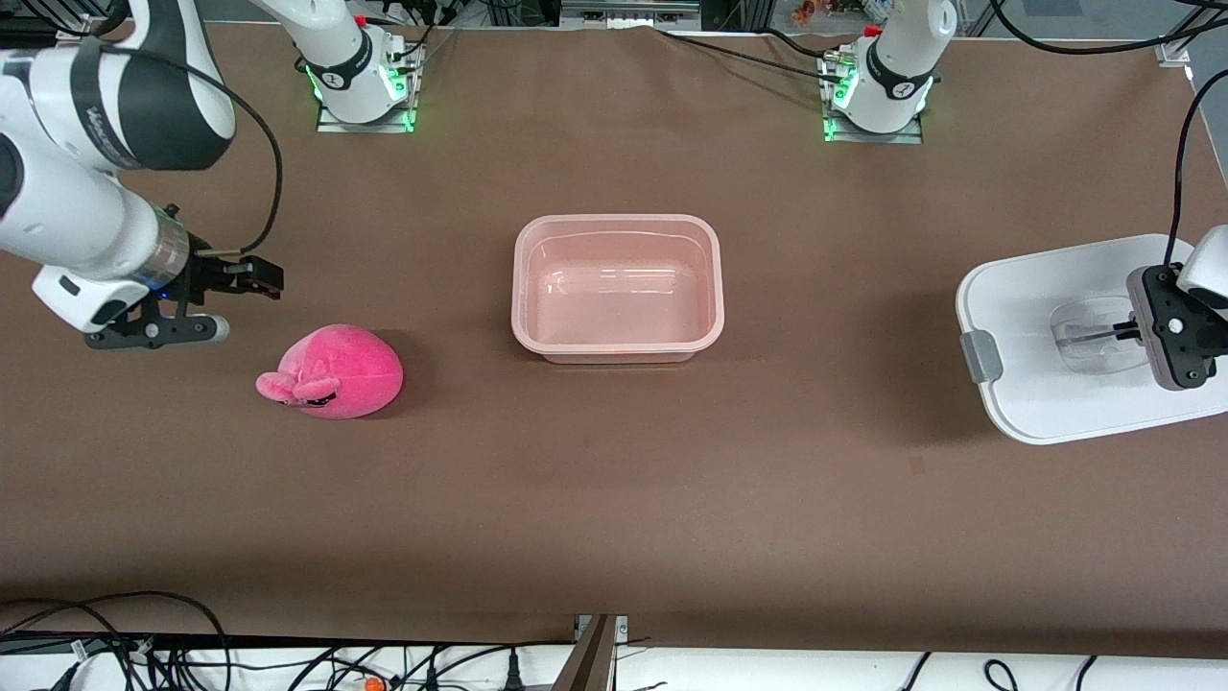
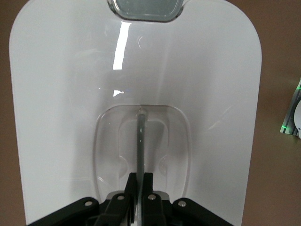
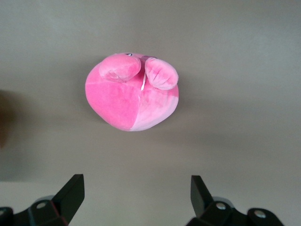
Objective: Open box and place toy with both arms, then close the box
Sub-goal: 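Move the right gripper to the pink plush toy, then lower the right gripper and grasp the pink plush toy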
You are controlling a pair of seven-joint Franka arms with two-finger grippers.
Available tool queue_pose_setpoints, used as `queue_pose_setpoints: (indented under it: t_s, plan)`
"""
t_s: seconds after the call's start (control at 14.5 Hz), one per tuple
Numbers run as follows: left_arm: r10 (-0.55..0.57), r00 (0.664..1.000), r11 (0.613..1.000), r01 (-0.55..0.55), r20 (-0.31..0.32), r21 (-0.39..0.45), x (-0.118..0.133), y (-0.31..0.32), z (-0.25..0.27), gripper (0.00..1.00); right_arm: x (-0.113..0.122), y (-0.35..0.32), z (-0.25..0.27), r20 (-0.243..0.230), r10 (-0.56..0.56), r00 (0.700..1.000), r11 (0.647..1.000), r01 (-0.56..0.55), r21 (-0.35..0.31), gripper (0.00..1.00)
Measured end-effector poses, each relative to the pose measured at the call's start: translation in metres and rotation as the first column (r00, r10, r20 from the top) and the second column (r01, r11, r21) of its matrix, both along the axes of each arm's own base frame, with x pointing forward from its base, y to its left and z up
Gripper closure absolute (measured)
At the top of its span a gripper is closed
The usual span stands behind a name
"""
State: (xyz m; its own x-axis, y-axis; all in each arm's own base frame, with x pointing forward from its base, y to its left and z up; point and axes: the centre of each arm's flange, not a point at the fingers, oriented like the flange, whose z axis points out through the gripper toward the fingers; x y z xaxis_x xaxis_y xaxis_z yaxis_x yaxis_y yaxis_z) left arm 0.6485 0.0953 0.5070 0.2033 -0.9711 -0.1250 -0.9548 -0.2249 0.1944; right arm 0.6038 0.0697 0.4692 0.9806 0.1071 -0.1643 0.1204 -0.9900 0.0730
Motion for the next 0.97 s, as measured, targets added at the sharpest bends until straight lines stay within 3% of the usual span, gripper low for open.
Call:
queue_pose_setpoints:
  t_s: [0.41, 0.9, 0.97]
  plan:
    - [-0.001, 1.0, 1.0, 0.001, 0.0, 0.0, 0.0, 0.0, 0.0, 0.93, 0.023, 0.005, -0.093, -0.075, -0.016, 0.997, 1.0, 0.017, 0.018, 0.0]
    - [-0.001, 1.0, 1.0, 0.001, 0.0, 0.0, 0.0, 0.0, 0.0, 0.93, 0.031, 0.006, -0.163, -0.053, -0.03, 0.998, 0.999, 0.032, 0.038, 0.03]
    - [-0.001, 1.0, 1.0, 0.001, 0.001, 0.0, 0.0, 0.0, 0.0, 0.93, 0.031, 0.006, -0.168, -0.058, -0.035, 0.998, 0.998, 0.038, 0.043, 0.13]
